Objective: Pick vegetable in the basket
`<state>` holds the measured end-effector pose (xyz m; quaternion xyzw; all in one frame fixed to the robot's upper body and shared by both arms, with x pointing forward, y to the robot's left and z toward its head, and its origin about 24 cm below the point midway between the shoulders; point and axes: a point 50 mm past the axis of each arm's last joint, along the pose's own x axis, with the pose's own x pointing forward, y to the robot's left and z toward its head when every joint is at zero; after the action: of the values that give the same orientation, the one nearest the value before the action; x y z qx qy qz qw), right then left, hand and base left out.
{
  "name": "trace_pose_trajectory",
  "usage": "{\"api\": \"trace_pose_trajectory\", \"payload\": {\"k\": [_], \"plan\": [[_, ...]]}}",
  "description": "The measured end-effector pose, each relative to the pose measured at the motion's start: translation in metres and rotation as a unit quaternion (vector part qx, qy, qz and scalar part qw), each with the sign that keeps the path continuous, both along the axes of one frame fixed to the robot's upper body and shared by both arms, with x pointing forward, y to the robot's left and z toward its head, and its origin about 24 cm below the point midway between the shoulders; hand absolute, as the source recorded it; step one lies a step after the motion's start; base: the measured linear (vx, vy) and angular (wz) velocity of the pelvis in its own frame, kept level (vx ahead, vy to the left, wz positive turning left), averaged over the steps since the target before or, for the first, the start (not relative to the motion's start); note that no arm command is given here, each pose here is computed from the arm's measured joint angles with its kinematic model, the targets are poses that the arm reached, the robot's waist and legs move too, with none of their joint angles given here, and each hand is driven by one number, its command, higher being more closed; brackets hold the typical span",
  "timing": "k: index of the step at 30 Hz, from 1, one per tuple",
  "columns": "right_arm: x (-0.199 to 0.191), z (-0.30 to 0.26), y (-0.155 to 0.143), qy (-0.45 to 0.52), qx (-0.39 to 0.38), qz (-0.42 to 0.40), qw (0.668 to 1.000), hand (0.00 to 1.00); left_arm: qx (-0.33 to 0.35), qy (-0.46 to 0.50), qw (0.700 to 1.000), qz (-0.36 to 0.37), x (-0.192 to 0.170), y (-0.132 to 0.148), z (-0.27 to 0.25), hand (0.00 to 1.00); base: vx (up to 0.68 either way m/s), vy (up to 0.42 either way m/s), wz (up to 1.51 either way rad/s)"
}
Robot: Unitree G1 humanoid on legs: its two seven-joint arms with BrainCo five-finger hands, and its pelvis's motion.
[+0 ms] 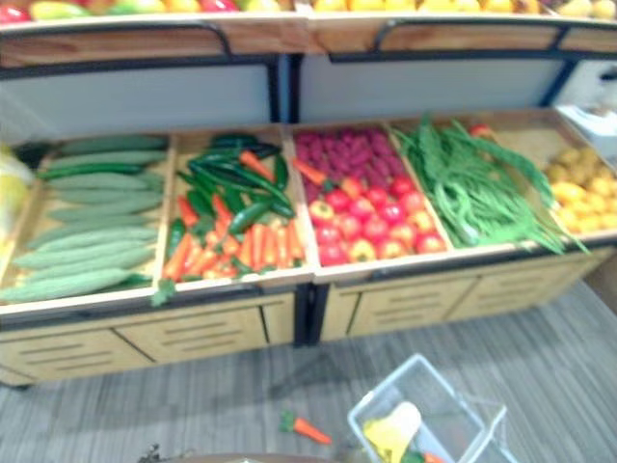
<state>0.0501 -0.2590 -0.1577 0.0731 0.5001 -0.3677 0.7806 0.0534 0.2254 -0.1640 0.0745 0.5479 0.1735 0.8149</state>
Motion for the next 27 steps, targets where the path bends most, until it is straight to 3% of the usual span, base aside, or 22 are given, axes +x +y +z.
{"api": "trace_pose_trajectory", "payload": {"k": [4, 9, 14, 21, 27], "plan": [[0.023, 0.002, 0.013, -0.036, 0.008, 0.024, 0.999, 1.0, 0.006, -0.015, 0.999, -0.03, 0.016, -0.001, 0.002, 0.0, -0.25, 0.212, -1.4], [0.016, 0.0, 0.012, -0.024, 0.006, 0.003, 1.0, 1.0, 0.016, -0.017, 0.999, -0.047, 0.017, 0.005, 0.005, 0.0, -0.12, 0.097, -1.15], [0.016, 0.002, 0.003, -0.024, -0.002, 0.007, 1.0, 1.0, 0.001, -0.021, 0.999, -0.03, 0.018, -0.003, 0.003, 0.0, -0.07, -0.168, -1.49], [0.007, -0.006, 0.018, 0.008, 0.027, 0.014, 1.0, 1.0, 0.0, -0.044, 0.999, 0.014, 0.031, 0.0, 0.006, 0.0, -0.04, -0.302, -1.03], [0.006, -0.003, 0.01, 0.009, 0.01, 0.038, 0.999, 1.0, -0.008, -0.058, 0.997, 0.057, 0.03, -0.008, 0.005, 0.0, 0.0, -0.07, -1.45]]}}
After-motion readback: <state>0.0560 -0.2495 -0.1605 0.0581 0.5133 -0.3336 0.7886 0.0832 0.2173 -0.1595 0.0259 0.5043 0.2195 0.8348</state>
